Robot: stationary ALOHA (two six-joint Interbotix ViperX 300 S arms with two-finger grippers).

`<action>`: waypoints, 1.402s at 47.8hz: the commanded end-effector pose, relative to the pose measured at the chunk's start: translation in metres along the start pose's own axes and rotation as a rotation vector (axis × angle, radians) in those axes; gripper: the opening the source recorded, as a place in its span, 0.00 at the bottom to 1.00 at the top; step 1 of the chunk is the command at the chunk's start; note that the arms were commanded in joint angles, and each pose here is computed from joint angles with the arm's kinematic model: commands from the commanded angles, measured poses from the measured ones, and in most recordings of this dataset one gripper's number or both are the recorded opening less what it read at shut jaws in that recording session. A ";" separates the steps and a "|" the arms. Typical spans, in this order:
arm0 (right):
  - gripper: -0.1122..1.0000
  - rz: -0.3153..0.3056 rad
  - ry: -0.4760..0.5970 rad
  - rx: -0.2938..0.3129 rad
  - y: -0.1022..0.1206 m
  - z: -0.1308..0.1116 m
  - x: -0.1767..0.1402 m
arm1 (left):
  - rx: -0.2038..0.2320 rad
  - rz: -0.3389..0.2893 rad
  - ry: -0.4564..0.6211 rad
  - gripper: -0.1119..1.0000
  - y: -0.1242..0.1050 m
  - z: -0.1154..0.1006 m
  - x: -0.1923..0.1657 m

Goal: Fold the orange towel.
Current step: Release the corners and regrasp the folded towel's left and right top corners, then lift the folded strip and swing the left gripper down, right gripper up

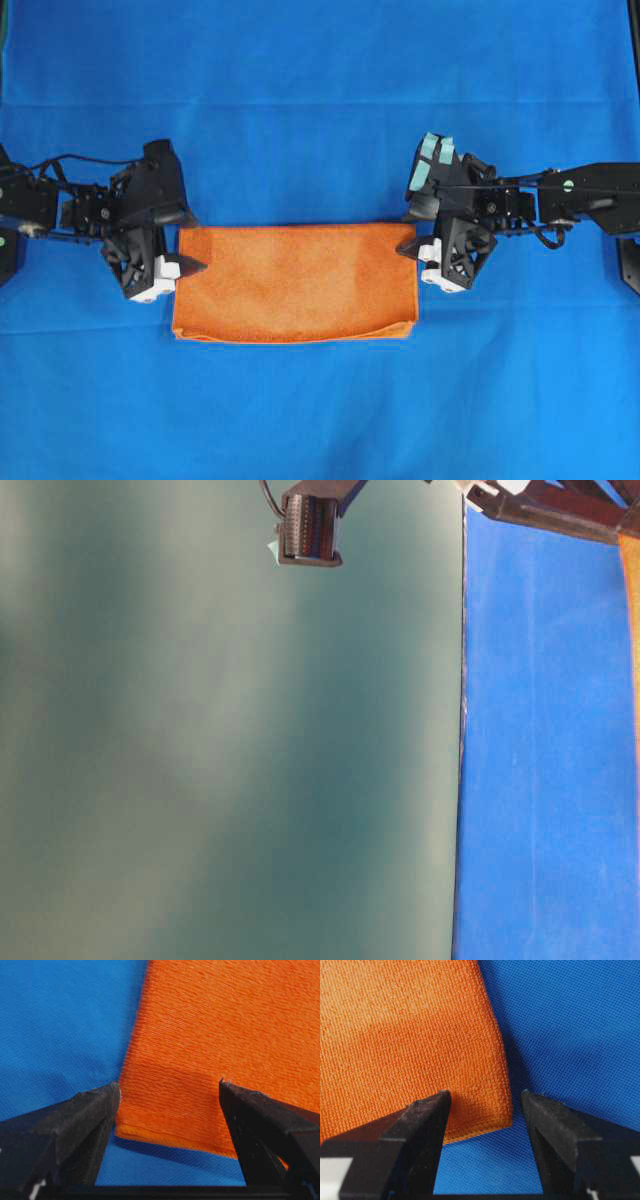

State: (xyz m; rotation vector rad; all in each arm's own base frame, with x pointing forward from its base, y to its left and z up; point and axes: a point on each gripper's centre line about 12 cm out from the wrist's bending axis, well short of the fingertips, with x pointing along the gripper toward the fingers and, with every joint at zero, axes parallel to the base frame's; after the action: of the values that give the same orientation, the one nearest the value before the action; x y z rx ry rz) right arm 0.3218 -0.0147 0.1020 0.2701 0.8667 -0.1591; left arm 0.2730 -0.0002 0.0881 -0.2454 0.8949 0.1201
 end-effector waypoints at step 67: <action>0.12 0.048 -0.167 -0.022 0.018 0.049 -0.081 | -0.045 0.025 -0.040 0.11 0.001 0.066 -0.081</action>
State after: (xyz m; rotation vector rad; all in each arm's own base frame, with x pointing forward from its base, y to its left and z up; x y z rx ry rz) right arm 0.3087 -0.0132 0.1705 0.2593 0.7629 -0.1447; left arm 0.2698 0.0197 0.1707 -0.2785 0.9116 0.1817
